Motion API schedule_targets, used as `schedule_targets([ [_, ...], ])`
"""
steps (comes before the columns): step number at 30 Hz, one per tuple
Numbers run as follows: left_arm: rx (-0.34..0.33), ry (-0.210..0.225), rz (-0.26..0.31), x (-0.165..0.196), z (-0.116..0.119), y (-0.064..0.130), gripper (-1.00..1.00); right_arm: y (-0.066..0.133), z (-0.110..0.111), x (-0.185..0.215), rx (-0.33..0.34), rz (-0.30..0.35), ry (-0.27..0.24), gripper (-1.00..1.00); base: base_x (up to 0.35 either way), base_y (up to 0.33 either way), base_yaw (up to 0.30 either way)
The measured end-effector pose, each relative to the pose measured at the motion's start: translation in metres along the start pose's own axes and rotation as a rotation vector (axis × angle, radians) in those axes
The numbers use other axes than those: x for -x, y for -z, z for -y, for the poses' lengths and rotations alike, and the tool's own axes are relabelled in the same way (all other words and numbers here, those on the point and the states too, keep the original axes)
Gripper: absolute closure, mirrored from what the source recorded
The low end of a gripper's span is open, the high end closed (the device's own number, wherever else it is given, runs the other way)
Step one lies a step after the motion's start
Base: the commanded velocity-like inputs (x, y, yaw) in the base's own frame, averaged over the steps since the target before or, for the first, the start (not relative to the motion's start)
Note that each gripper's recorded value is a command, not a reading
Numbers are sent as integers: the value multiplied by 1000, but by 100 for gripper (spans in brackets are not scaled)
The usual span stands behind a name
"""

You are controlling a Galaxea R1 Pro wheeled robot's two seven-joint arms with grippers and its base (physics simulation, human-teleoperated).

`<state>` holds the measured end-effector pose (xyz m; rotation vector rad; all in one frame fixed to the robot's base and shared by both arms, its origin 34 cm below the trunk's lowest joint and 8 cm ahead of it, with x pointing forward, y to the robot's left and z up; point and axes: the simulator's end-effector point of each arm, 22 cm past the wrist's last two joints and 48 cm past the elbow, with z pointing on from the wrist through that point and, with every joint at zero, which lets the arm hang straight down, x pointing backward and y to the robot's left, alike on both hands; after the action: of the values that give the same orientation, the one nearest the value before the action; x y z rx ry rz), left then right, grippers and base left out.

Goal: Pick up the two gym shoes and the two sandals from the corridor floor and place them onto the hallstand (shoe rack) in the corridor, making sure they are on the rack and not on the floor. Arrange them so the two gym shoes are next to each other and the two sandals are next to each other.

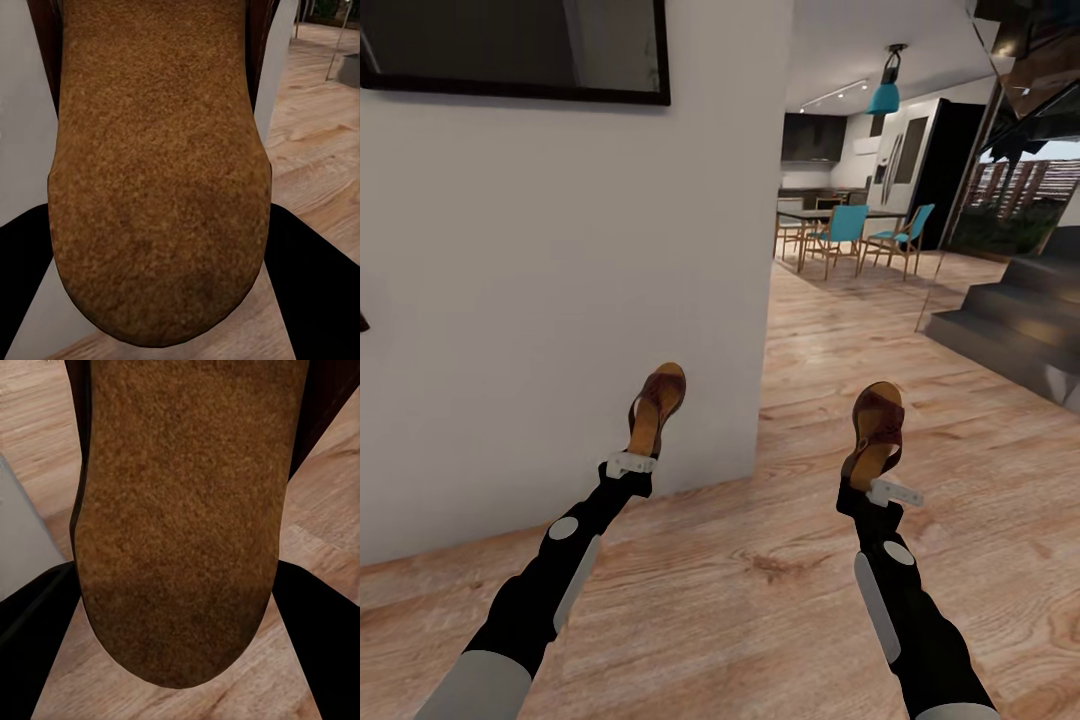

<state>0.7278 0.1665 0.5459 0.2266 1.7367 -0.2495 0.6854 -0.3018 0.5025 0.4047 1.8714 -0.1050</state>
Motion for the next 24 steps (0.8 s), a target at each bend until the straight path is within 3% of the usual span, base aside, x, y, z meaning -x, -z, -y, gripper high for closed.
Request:
schedule_targets([
  [24,1,-9,37,24,1,6,100,8,-3,21,9,36,-10,100,0,0,0],
])
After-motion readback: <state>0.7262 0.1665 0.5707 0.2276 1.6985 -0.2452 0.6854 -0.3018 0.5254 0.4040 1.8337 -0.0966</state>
